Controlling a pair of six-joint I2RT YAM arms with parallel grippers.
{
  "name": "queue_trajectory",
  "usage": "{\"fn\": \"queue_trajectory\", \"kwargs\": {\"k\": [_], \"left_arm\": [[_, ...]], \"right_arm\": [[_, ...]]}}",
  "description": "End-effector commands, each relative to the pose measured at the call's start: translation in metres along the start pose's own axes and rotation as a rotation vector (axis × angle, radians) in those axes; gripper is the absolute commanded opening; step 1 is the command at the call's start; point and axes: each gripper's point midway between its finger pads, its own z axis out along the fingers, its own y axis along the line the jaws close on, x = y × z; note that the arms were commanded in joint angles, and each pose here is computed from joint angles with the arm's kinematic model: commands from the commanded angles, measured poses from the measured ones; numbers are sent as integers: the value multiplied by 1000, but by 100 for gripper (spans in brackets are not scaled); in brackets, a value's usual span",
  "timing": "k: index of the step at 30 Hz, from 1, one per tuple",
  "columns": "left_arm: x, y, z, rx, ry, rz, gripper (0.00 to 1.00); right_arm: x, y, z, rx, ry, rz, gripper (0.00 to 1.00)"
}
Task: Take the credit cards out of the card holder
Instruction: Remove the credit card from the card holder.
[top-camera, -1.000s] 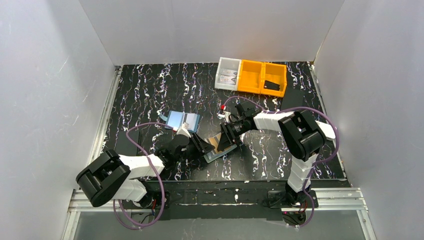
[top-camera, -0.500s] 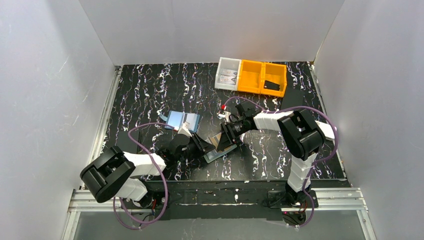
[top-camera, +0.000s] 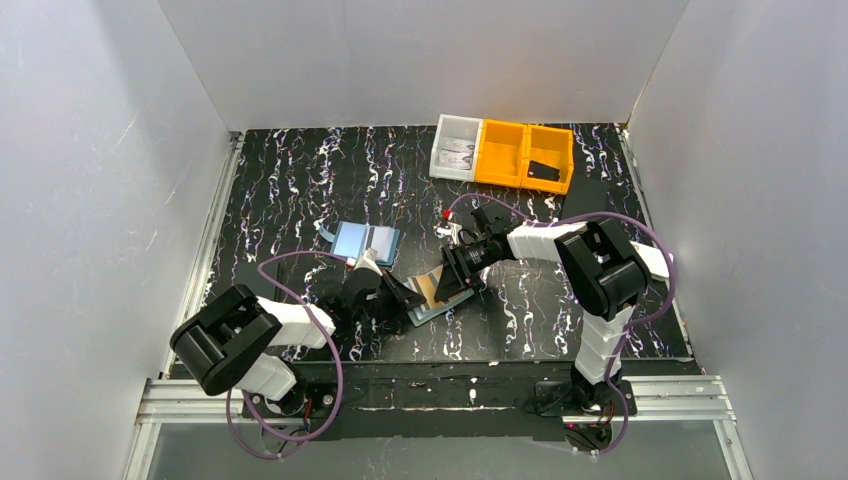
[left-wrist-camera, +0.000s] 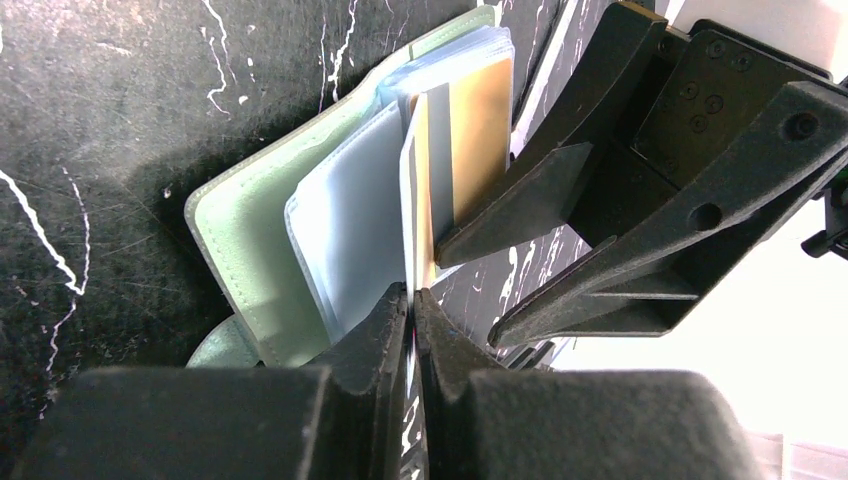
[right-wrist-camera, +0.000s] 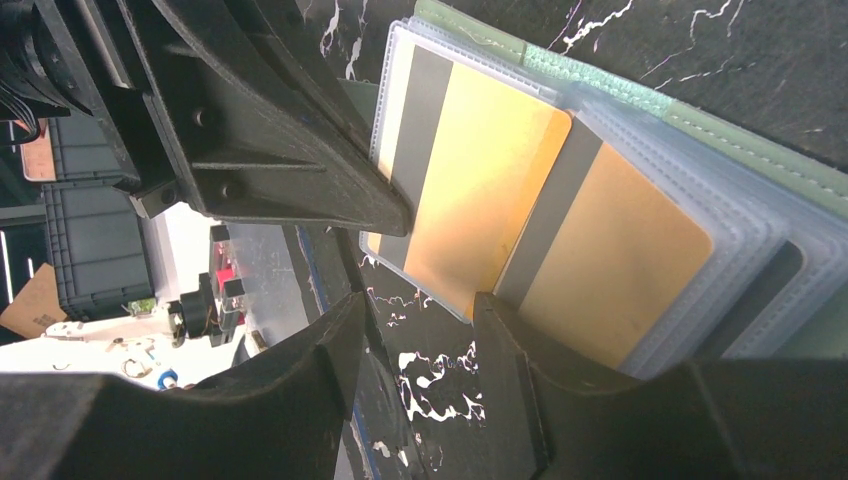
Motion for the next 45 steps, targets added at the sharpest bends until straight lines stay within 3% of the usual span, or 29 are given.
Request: {"fn": "queue_trajectory", "kwargs": {"k": [1, 5, 12, 21, 38, 45], "left_arm": [[-7, -1, 1, -11, -25, 28, 0], [-6, 2, -3, 6, -22, 92, 0], [-15, -30, -26, 229, -105, 205, 0], [-10, -71, -44, 422, -95, 323, 0], [-4, -105, -53, 611, -81, 331, 0], [-4, -102, -47, 594, -76, 324, 0]], "right_arm": [[7, -20, 1, 63, 11, 8, 54], [0, -15, -6, 64, -8, -24, 54], [-13, 6, -22, 11, -43, -132, 55], [-17, 40, -36, -141, -70, -222, 55], [-27, 69, -48, -252, -128, -178, 55], [-25, 85, -53, -340, -112, -186, 44]]}}
